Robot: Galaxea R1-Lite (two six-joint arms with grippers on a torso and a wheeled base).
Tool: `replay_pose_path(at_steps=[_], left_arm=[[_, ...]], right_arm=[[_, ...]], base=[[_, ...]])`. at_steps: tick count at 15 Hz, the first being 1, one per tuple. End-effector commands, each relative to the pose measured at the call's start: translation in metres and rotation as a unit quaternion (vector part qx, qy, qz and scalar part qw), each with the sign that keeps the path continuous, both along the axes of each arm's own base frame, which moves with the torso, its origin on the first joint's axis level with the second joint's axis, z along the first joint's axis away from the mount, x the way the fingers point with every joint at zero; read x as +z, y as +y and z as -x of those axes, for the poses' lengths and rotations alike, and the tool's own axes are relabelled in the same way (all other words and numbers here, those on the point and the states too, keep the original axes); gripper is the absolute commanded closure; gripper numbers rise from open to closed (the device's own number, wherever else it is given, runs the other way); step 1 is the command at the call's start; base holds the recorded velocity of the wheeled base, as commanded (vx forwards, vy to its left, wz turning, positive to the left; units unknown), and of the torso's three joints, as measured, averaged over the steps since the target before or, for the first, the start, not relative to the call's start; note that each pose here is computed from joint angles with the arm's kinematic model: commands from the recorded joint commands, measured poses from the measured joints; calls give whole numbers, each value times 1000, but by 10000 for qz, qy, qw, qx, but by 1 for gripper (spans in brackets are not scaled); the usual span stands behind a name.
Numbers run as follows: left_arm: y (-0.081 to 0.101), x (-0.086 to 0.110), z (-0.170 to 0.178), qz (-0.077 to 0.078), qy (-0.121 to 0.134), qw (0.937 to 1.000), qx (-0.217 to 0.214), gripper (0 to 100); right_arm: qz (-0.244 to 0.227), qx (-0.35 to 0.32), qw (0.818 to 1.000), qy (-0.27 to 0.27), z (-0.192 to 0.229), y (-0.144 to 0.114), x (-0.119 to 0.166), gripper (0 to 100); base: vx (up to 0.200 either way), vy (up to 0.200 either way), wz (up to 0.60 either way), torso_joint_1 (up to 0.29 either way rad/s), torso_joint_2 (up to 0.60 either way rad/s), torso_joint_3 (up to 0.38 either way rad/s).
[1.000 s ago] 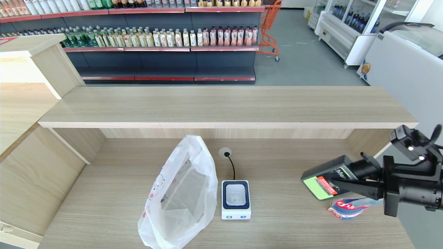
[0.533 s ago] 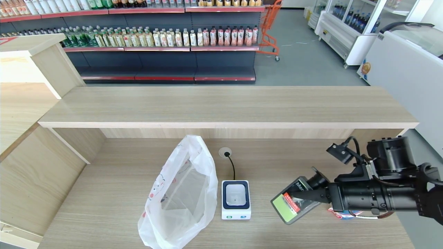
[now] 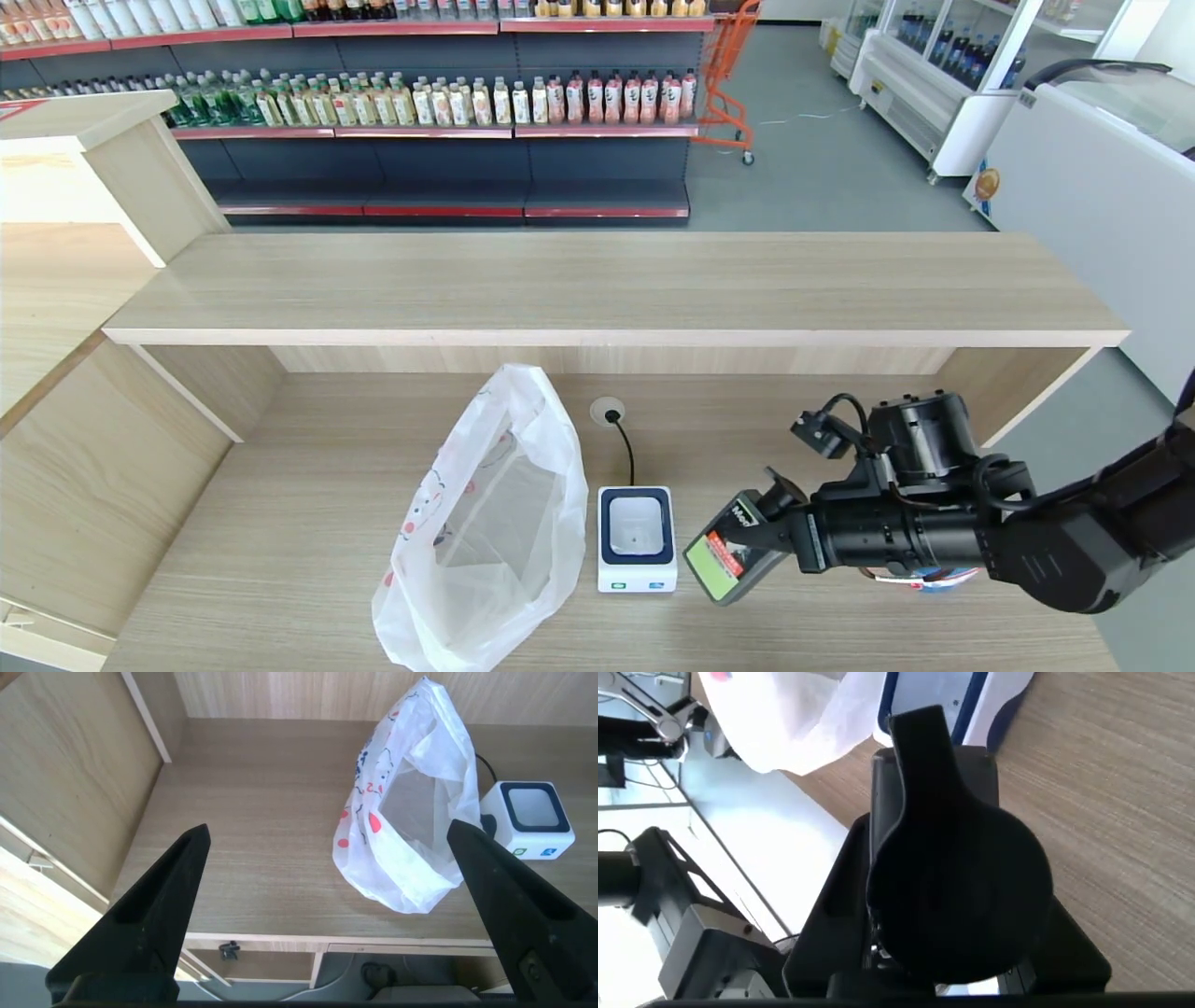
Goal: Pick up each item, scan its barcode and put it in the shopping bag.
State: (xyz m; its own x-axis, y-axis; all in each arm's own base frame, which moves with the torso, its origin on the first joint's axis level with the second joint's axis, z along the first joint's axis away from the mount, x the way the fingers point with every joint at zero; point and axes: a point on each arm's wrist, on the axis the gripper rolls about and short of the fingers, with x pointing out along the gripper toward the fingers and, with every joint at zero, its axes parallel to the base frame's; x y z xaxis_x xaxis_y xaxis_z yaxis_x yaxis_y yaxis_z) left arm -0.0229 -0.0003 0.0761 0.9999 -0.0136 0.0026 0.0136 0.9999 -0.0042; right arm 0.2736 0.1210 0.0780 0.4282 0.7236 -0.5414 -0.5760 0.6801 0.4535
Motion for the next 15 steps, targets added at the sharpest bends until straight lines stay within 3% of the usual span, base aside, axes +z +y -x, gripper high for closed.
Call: replay_pose_path(at_steps=[1, 6, 15], left_arm=[[0, 0, 0, 2, -3, 10000, -1, 0], [0, 0, 0, 2, -3, 10000, -1, 0], [0, 0, 0, 2, -3, 10000, -1, 0]], right_arm=[[9, 164, 9999, 35, -8, 15, -9, 100], [201, 89, 9997, -62, -26, 35, -22, 100], [117, 273, 9993, -239, -39, 58, -40, 100]], base=[[0, 0, 0, 0, 0, 0], [0, 0, 0, 0, 0, 0], [0, 0, 0, 0, 0, 0]])
